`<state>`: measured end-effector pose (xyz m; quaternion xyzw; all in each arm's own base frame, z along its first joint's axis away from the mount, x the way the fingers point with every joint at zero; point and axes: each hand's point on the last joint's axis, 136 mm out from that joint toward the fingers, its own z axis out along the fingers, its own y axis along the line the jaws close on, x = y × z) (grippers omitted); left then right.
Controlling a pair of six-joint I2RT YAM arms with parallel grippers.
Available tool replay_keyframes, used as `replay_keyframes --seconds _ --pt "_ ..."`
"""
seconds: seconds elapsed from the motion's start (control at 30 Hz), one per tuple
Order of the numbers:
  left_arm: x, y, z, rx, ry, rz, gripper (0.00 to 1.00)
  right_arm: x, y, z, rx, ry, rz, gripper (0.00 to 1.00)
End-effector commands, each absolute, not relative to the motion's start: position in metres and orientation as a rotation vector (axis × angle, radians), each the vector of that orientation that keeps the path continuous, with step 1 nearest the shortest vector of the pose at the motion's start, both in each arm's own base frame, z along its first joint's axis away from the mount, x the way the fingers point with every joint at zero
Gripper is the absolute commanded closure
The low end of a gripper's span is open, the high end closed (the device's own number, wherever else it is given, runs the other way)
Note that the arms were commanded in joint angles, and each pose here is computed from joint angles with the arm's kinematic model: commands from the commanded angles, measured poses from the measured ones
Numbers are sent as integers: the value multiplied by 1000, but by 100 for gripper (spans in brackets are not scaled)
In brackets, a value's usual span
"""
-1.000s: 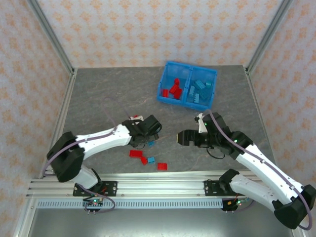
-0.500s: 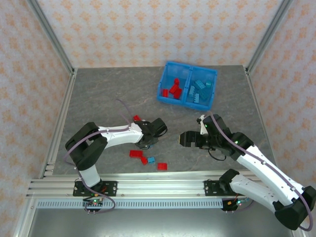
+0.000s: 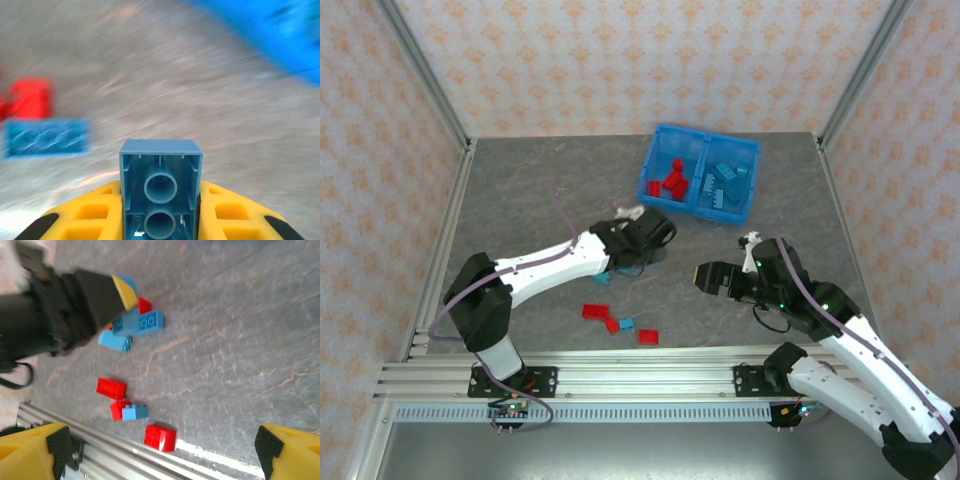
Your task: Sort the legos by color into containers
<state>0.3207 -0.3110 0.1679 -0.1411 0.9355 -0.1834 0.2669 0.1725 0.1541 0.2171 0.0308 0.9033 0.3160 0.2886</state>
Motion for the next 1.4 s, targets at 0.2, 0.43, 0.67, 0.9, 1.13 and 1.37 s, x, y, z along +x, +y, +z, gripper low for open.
replay_keyframes --seconds 0.2,0.43,0.67,0.9,1.13,1.37 --pt "431 -407 221 -23 2231 -406 76 175 102 239 316 2242 686 3" --pt "505 -468 216 130 2005 -303 74 170 95 234 313 2258 644 4" --pt "543 -470 204 59 1898 -335 49 167 91 231 313 2262 635 3" --pt "519 -474 254 114 1919 -445 43 167 90 229 319 2260 629 3" --pt "433 -453 347 255 1822 -630 42 161 83 223 320 2297 584 3" --pt "305 -367 382 611 1728 -711 20 161 115 211 172 2380 688 6"
